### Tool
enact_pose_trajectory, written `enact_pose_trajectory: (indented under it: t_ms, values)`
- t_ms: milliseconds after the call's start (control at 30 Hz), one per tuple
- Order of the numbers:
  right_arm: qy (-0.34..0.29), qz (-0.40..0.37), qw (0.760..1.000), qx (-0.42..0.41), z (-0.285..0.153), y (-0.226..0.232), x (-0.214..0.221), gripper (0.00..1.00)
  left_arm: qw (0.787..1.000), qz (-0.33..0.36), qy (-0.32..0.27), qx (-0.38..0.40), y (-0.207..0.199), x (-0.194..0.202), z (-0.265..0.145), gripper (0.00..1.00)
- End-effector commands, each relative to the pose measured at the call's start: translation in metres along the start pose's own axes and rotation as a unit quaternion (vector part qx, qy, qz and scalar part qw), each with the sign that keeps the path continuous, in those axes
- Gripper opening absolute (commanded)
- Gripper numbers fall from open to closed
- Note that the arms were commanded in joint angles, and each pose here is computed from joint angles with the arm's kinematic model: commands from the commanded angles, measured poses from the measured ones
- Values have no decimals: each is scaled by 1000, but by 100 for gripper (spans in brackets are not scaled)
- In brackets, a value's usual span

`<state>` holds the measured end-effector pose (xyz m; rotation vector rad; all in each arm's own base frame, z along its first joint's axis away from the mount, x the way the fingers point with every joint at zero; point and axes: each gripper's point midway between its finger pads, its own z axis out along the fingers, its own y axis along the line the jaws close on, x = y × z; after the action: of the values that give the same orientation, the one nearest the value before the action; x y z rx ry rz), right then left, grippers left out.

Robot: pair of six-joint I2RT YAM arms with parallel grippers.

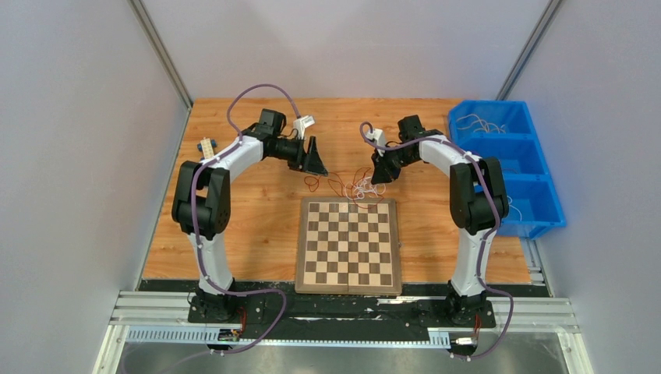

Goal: Untangle the cables

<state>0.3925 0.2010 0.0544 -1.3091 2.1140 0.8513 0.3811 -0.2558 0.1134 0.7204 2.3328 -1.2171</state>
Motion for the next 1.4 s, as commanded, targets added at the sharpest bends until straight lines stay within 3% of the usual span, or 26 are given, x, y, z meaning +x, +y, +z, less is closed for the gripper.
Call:
enact_pose_trajectory:
  t_ms: [0, 267, 333, 500, 533, 700, 867, 1000, 1167, 1367]
  values:
    - [-22, -40, 999, 4, -6, 2, -18, 0, 986, 160, 23, -42, 12, -19, 15, 77]
    - [-37, -48, 998, 10, -14, 2, -33, 0, 978, 187, 81, -40, 19, 1, 61, 75]
    - [-30, -49, 998, 21, -15, -1, -31, 0, 978, 183, 94, -41, 20, 7, 64, 62]
    - [15, -48, 995, 81, -14, -24, -9, 0, 978, 188, 80, -47, 5, -1, 37, 4]
    - [26, -46, 994, 96, -14, -30, -3, 0, 979, 191, 60, -46, -5, -9, 24, 1]
    - [65, -45, 987, 142, -13, -50, 18, 0, 988, 137, -49, -49, -20, -50, -57, 0]
    - [97, -43, 980, 169, -13, -61, 37, 0, 973, 136, -164, -91, -38, -99, -154, 0]
    - [116, -45, 976, 179, -13, -64, 48, 0, 941, 142, -273, -141, -51, -143, -242, 0]
    - [136, -51, 973, 180, -12, -64, 63, 0, 874, 160, -420, -185, -78, -191, -355, 0]
    - [163, -59, 967, 189, -14, -67, 80, 0, 834, 176, -486, -193, -110, -211, -418, 0]
